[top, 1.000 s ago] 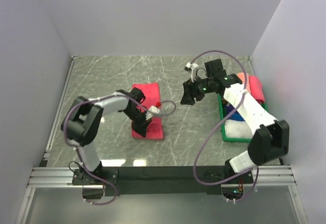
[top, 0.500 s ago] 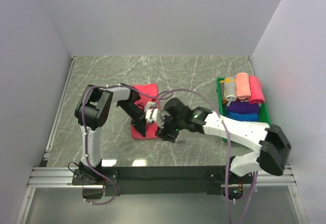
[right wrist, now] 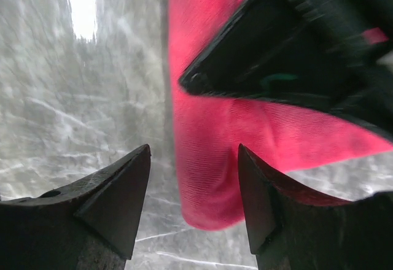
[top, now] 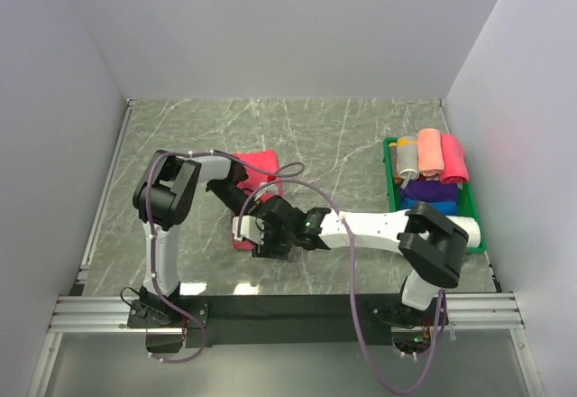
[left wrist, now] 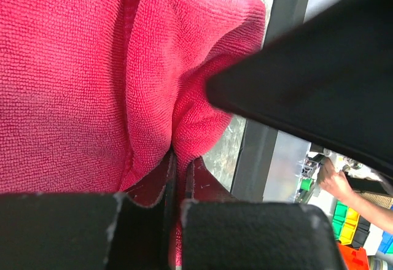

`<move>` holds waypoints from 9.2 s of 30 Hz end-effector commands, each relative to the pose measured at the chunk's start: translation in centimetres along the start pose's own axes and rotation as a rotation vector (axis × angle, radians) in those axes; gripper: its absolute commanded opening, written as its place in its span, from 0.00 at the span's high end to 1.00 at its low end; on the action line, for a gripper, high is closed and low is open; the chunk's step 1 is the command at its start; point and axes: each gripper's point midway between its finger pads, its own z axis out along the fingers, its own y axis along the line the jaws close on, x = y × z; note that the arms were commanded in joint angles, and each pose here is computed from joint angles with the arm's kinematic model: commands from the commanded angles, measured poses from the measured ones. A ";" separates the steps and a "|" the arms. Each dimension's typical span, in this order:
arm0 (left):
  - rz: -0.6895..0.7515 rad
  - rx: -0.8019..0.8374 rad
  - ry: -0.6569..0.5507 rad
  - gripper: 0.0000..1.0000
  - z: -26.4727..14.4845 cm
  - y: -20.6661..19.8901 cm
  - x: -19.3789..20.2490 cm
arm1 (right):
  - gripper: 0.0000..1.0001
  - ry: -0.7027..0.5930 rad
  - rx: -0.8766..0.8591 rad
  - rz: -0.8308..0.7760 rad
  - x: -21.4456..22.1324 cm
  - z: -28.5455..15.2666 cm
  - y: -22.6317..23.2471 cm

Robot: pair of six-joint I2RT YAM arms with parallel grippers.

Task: Roll the towels
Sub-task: Roll the towel

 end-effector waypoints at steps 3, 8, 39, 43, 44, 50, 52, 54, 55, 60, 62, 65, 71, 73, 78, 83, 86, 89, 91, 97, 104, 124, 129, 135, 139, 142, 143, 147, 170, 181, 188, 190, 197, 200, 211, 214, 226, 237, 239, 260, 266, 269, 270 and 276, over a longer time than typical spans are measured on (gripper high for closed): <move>0.043 -0.105 0.103 0.98 0.7 4.4 2.2 | 0.36 0.026 -0.029 -0.046 1.7 1.6 1.0; 0.036 -0.098 0.088 0.97 0.6 4.2 2.4 | 0.68 0.111 -0.092 -0.028 3.8 3.2 1.9; 0.458 -0.814 -0.289 0.39 -13.4 -3.6 5.3 | 1.00 0.286 -0.900 0.779 3.8 2.2 3.1; 0.718 -0.858 -0.213 0.30 -9.3 -5.6 4.2 | 1.00 0.332 -0.960 0.841 3.8 3.2 2.9; 0.765 -0.879 -0.227 0.30 -9.2 -5.9 3.2 | 1.00 0.338 -0.969 0.863 4.0 3.3 2.9; 0.917 -0.850 -0.107 0.32 -5.7 -7.0 1.5 | 1.00 0.336 -1.008 0.952 4.3 4.3 2.5; 0.973 -0.843 -0.071 0.33 -4.6 -7.2 0.8 | 1.00 0.344 -1.027 0.983 4.5 4.5 2.5; 1.005 -0.839 -0.046 0.33 -3.7 -7.0 0.6 | 1.00 0.335 -1.040 1.011 4.4 4.6 2.4; 1.036 -0.823 -0.004 0.33 -2.8 -6.7 0.6 | 1.00 0.333 -1.041 1.015 4.4 4.8 2.3; 1.045 -0.868 0.062 0.36 -2.3 -4.7 0.1 | 1.00 0.326 -1.037 1.031 4.4 5.2 2.0; 1.049 -0.899 0.066 0.37 -2.2 -3.8 -0.4 | 1.00 0.319 -1.041 1.044 4.2 5.2 2.0; 1.041 -0.924 0.070 0.37 -2.0 -2.9 -0.6 | 1.00 0.314 -1.054 1.061 3.9 5.2 2.1; 0.981 -0.871 0.197 0.69 -0.6 -0.5 3.0 | 0.99 0.276 -1.064 1.078 3.0 4.3 1.5; 0.936 -0.812 0.220 0.77 0.1 -0.5 4.2 | 0.89 0.267 -1.051 1.112 2.9 3.5 0.9; 0.815 -0.680 0.248 0.99 0.6 -0.7 6.5 | 0.70 0.174 -0.943 1.072 1.3 1.4 -1.6; 0.721 -0.575 0.243 0.99 1.0 -1.2 7.2 | 0.63 0.096 -0.767 1.093 1.3 -0.4 -6.4; 0.660 -0.512 0.238 0.99 0.9 -1.4 7.2 | 0.61 0.051 -0.600 1.087 2.6 -2.2 -9.8; 0.587 -0.451 0.220 0.99 0.3 -1.5 6.8 | 0.61 -0.085 -0.400 1.015 1.9 -5.8 -13.9; 0.536 -0.429 0.210 0.99 -0.4 -1.1 6.0 | 0.60 -0.132 -0.278 1.066 4.2 -7.4 -14.6; 0.389 -0.338 0.196 0.99 -1.5 0.4 3.7 | 0.61 -0.255 0.007 0.917 4.5 -13.1 -14.7; 0.232 -0.258 0.225 0.99 -1.6 3.6 2.3 | 0.61 -0.280 0.123 0.787 4.5 -17.3 -12.4; 0.040 -0.272 0.231 0.97 -1.1 8.9 0.7 | 0.28 -0.001 0.081 0.134 -3.3 -2.9 -1.0; 0.032 -0.279 0.243 0.96 -1.3 9.4 0.7 | 0.28 0.066 0.161 0.075 -1.5 0.6 -1.7; 0.026 -0.282 0.246 0.96 -1.3 9.6 1.2 | 0.28 0.049 0.196 0.026 -1.3 1.1 -2.2; 0.020 -0.280 0.246 0.96 -1.2 9.6 1.5 | 0.28 0.012 0.203 -0.011 -2.0 0.4 -2.5; 0.020 -0.288 0.262 0.96 -1.2 10.0 1.9 | 0.28 -0.018 0.196 -0.033 -2.5 0.4 -2.5; 0.019 -0.293 0.264 0.96 -1.3 10.0 1.9 | 0.27 -0.025 0.193 -0.041 -2.5 0.4 -2.5; 0.018 -0.293 0.259 0.96 -1.4 10.1 1.6 | 0.25 -0.079 0.194 -0.053 -4.1 -0.1 -2.7; -0.020 -0.285 0.216 0.94 -2.3 10.4 1.2 | 0.37 0.023 -0.106 -0.060 0.2 3.0 0.2; -0.072 -0.270 -0.005 0.85 -5.0 9.3 -1.1 | 1.00 0.066 -0.311 0.122 2.3 3.1 1.5; -0.079 -0.278 -0.315 0.53 -11.9 6.5 -4.1 | 1.00 0.079 -0.461 0.254 2.6 2.0 1.1; -0.100 -0.298 -0.402 0.52 -15.0 6.1 -3.9 | 1.00 0.073 -0.499 0.269 2.4 1.8 1.4; 0.047 -0.652 -0.592 0.37 -26.7 3.3 -3.0 | 1.00 0.117 -0.599 0.346 2.7 2.4 1.8; 0.244 -1.006 -0.651 0.21 -31.4 -1.1 -3.4 | 1.00 0.150 -0.642 0.407 3.3 2.9 1.6; 0.622 -1.068 -0.478 0.01 -23.3 -7.6 -0.5 | 1.00 0.150 -0.751 0.538 3.5 3.7 1.3; 0.728 -1.096 -0.357 0.01 -19.8 -7.1 0.4 | 1.00 0.155 -0.784 0.573 3.8 4.0 1.3; 0.904 -1.010 -0.212 0.23 -7.3 -5.0 0.6 | 1.00 0.189 -0.876 0.724 5.6 5.4 1.6; 1.030 -1.085 -0.127 0.32 -3.7 -0.7 -0.7 | 1.00 0.194 -0.887 0.775 6.2 6.0 0.9; 1.030 -1.111 -0.109 0.34 -3.6 0.3 -0.5 | 1.00 0.193 -0.891 0.776 6.1 5.9 1.0; 0.653 -0.599 0.218 0.99 1.2 -0.7 6.8 | 0.44 -0.142 -0.279 0.845 3.2 -6.5 -15.8; 0.460 -0.452 0.227 0.93 0.3 -0.2 5.6 | 0.47 -0.186 -0.018 0.835 6.4 -13.7 -17.9; 0.377 -0.355 0.238 0.90 -0.1 0.1 5.0 | 0.50 -0.163 0.052 0.800 7.7 -16.0 -15.6; 0.378 -0.354 0.224 0.90 -0.5 0.5 3.7 | 0.50 -0.163 0.068 0.783 7.9 -16.6 -15.0; 0.274 -0.294 0.264 0.88 -0.9 3.0 2.5 | 0.53 -0.128 0.002 0.601 6.9 -17.2 -7.2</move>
